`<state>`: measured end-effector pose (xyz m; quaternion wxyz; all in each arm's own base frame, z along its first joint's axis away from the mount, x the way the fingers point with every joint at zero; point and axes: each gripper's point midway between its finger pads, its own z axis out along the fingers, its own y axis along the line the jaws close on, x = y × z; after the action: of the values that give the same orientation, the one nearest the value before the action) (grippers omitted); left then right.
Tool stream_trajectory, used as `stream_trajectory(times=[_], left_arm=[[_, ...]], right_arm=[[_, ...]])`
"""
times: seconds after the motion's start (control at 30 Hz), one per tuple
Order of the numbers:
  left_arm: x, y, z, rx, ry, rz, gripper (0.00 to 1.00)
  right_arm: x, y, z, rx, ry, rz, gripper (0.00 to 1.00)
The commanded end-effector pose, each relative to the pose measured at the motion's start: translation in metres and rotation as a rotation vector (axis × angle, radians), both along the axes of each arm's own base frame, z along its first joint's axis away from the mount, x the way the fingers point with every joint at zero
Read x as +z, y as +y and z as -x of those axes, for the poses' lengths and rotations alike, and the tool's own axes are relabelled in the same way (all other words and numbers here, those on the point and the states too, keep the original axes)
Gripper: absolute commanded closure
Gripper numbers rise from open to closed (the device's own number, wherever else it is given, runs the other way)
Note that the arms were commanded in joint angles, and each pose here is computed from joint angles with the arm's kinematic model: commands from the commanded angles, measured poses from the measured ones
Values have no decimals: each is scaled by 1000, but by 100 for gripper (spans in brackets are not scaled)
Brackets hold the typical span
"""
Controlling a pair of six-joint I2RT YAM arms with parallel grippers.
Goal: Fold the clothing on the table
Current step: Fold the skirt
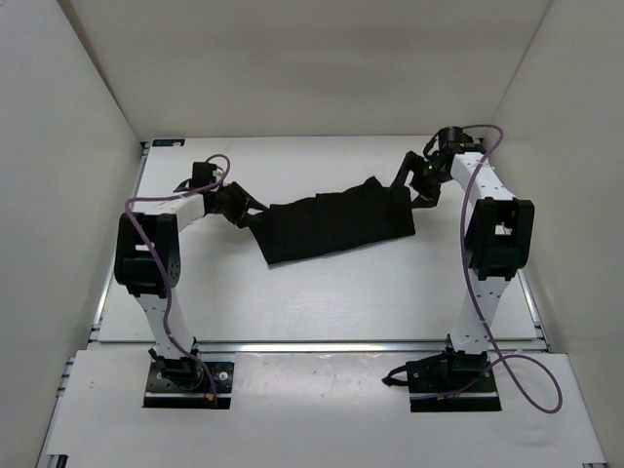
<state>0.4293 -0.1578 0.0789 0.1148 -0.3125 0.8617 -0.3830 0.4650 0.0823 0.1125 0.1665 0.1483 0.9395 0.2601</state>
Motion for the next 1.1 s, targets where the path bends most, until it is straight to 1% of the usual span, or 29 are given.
stream_trajectory(times=[0.0, 0.07, 0.13, 0.2, 0.23, 0.33, 0.43, 0.57, 0.6, 0.73, 0.77, 0.8, 0.83, 0.87, 0.9, 0.93, 1.0, 1.03, 1.07], left_arm=[[45, -1, 13, -9, -136, 38, 48], [45, 1, 31, -15, -148, 9, 47], [34, 5, 46, -2, -132, -48, 46], [14, 6, 69, 6, -100, -78, 43], [14, 6, 68, 30, -115, -76, 43], [-14, 7, 92, 72, -73, -88, 42], [-25, 5, 93, 87, -70, -130, 41], [-29, -6, 87, 81, -73, -165, 41], [-30, -9, 85, 81, -67, -167, 40], [-37, -19, 79, 87, -59, -173, 40], [-41, -22, 79, 89, -54, -175, 40], [-47, -22, 81, 86, -48, -185, 41], [-44, -23, 77, 93, -54, -183, 45], [-47, -26, 78, 89, -47, -182, 50], [-46, -26, 74, 94, -61, -190, 61], [-48, -28, 74, 95, -60, -185, 77], [-49, -28, 73, 100, -62, -182, 100], [-49, -30, 74, 92, -60, -178, 100], [-51, -30, 72, 93, -54, -184, 100]], right_arm=[[28, -20, 9, -66, -103, 40, 24], [20, -29, 23, -113, -131, -2, 27], [8, -37, 31, -151, -127, -41, 28], [-5, -40, 39, -181, -106, -74, 28], [-16, -39, 44, -198, -90, -94, 28], [-35, -37, 51, -237, -66, -114, 28], [-52, -37, 54, -273, -37, -96, 29], [-69, -36, 53, -311, -10, -103, 31], [-75, -34, 54, -322, 8, -110, 32], [-85, -42, 53, -378, 20, -56, 34], [-88, -43, 52, -394, 21, -68, 35], [-91, -42, 51, -404, 27, -71, 40], [-93, -44, 50, -406, 31, -75, 49], [-97, -44, 51, -406, 40, -72, 55], [-97, -44, 48, -405, 39, -76, 73], [-98, -43, 47, -401, 46, -78, 86], [-102, -48, 49, -402, 51, -56, 95], [-100, -50, 49, -389, 30, -47, 100], [-98, -52, 48, -395, 20, -51, 100]])
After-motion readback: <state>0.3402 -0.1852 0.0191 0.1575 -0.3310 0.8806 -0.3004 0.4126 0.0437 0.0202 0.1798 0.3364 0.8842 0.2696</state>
